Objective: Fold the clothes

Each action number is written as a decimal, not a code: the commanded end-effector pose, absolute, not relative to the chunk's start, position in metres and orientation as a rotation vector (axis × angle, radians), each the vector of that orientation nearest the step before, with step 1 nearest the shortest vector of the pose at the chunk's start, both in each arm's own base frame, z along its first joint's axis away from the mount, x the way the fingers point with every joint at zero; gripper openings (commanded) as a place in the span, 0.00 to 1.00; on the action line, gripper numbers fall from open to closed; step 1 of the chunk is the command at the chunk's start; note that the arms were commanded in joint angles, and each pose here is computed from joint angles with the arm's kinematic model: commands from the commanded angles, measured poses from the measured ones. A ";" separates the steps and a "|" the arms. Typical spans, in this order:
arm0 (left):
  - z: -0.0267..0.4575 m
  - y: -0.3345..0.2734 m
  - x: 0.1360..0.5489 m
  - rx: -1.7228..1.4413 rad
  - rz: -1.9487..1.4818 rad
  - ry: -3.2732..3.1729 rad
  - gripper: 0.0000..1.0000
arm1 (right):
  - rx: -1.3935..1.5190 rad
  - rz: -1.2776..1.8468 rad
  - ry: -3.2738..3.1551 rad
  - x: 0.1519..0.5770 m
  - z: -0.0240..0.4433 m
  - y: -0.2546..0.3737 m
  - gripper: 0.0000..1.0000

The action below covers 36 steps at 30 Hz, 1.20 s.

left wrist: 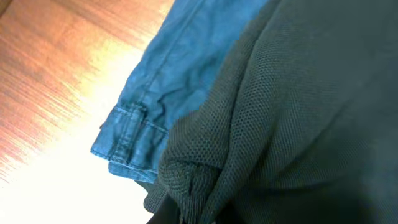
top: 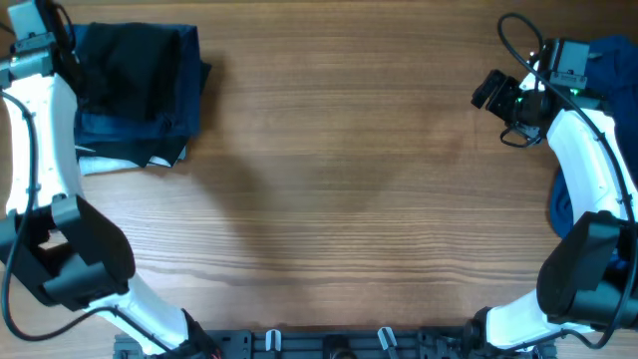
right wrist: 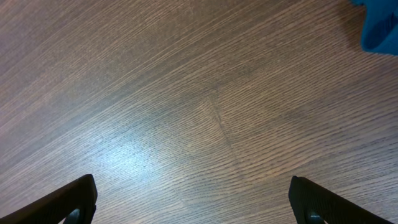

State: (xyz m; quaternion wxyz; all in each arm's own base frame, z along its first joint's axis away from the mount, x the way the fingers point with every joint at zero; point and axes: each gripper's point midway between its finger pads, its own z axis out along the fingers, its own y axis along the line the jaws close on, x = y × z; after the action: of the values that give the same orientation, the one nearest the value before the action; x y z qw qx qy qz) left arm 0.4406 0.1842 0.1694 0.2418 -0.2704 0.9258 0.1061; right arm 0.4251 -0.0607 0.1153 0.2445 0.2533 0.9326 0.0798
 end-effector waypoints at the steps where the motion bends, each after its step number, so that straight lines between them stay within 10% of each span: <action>1: 0.158 0.210 0.436 -0.834 0.319 2.517 0.04 | 0.695 0.189 2.540 0.426 0.117 -0.065 0.99; 5: 0.148 0.223 0.434 -0.872 0.313 2.517 0.16 | 0.695 0.189 2.540 0.426 0.117 -0.065 0.99; 7: 0.148 0.224 0.436 -0.875 0.275 2.509 0.73 | 0.695 0.189 2.540 0.426 0.117 -0.065 1.00; 10: 0.160 0.227 0.446 -0.858 0.257 2.448 1.00 | 0.695 0.189 2.540 0.426 0.117 -0.065 0.99; 18: 0.237 0.190 0.457 -0.717 -0.005 2.307 0.92 | 0.695 0.189 2.540 0.426 0.117 -0.065 0.99; 19: 0.240 0.179 0.457 -0.691 -0.080 2.315 0.66 | 0.695 0.189 2.540 0.426 0.117 -0.065 1.00; 20: 0.231 0.156 0.454 -0.661 -0.236 2.368 0.04 | 0.695 0.189 2.540 0.426 0.117 -0.065 0.99; 36: 0.079 0.072 0.458 -0.517 -0.750 2.610 0.04 | 0.695 0.189 2.540 0.426 0.117 -0.065 0.99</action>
State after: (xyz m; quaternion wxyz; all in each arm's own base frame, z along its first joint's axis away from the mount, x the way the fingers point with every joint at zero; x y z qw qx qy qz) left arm 0.4600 0.0967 0.1207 0.2229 -0.2061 0.9268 -0.2209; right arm 0.4251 -0.0607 0.1153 0.2445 0.2533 0.9326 0.0798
